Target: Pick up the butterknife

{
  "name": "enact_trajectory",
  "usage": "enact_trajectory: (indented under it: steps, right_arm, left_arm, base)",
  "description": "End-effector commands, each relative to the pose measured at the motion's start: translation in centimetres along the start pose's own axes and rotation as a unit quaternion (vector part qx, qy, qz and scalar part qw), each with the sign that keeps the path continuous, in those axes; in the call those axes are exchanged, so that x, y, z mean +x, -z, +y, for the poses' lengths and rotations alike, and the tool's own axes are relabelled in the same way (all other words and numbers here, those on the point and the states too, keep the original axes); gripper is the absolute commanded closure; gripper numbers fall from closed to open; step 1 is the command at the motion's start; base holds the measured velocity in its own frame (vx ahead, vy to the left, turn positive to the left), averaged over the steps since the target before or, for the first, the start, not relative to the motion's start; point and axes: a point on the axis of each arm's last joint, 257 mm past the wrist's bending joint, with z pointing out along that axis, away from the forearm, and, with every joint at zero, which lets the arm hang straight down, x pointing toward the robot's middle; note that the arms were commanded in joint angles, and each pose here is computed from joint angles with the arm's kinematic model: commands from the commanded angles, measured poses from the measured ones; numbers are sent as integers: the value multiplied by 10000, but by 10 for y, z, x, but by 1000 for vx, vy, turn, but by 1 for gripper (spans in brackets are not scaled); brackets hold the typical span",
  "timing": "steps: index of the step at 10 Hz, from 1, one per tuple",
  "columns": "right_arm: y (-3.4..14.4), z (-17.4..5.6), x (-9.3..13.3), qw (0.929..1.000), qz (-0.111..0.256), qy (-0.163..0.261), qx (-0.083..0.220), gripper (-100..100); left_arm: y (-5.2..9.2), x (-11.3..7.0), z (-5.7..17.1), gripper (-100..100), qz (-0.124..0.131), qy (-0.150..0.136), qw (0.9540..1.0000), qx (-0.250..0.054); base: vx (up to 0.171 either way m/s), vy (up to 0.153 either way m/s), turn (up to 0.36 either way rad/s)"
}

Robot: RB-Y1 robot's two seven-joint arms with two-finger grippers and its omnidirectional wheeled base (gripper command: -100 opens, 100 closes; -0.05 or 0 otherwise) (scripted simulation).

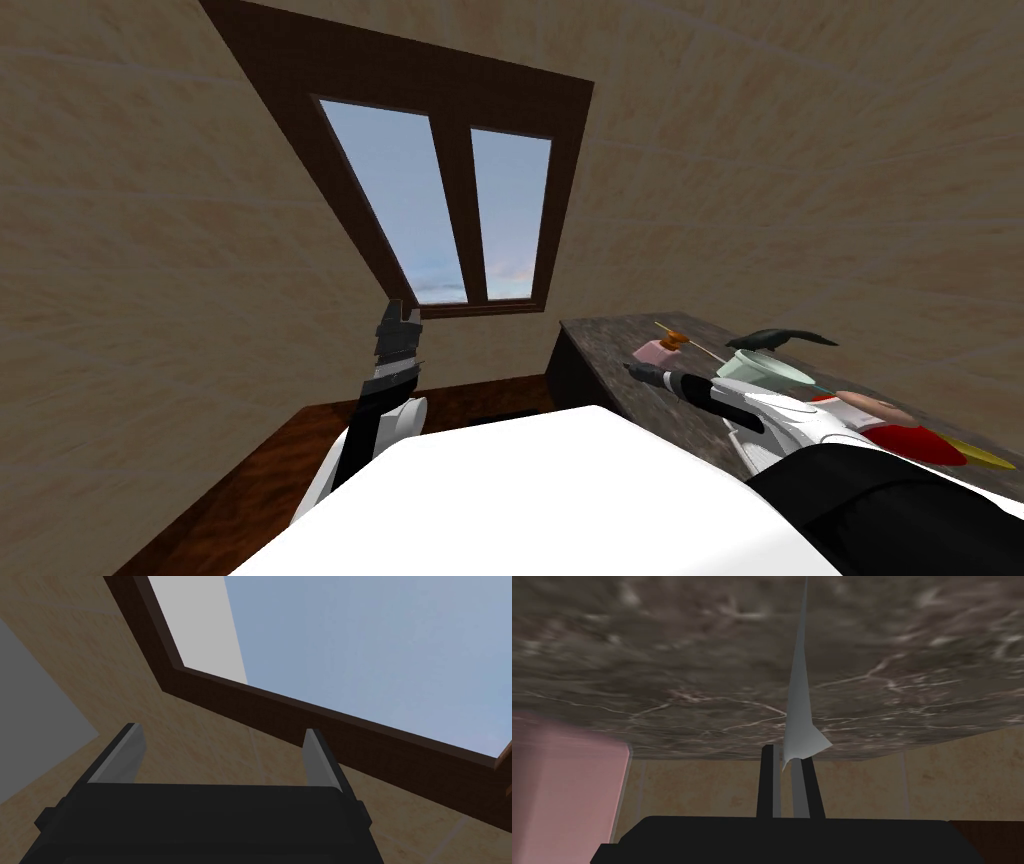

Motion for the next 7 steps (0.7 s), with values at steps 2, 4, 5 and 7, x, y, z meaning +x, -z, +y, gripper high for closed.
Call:
enact_trajectory:
  steps: [2, 4, 5, 7]
  right_arm:
    - [0, 21, -6, 9995, 16, 224, -218, 100]
    - [-1, 39, -11, 9984, 16, 399, -406, 100]
    - [-1, 49, -13, 9976, 18, 485, -497, 100]
    - [1, 43, -12, 9981, 19, 429, -441, 0]
  left_arm:
    - [0, 0, 0, 0, 0, 0, 10000, 0]
    - [0, 0, 0, 0, 0, 0, 10000, 0]
    - [0, 0, 0, 0, 0, 0, 10000, 0]
    - [0, 0, 0, 0, 0, 1, 10000, 1]
  base:
    - [105, -11, -270]
    - [108, -16, -250]
    - [107, -2, -217]
    - [26, 2, -18]
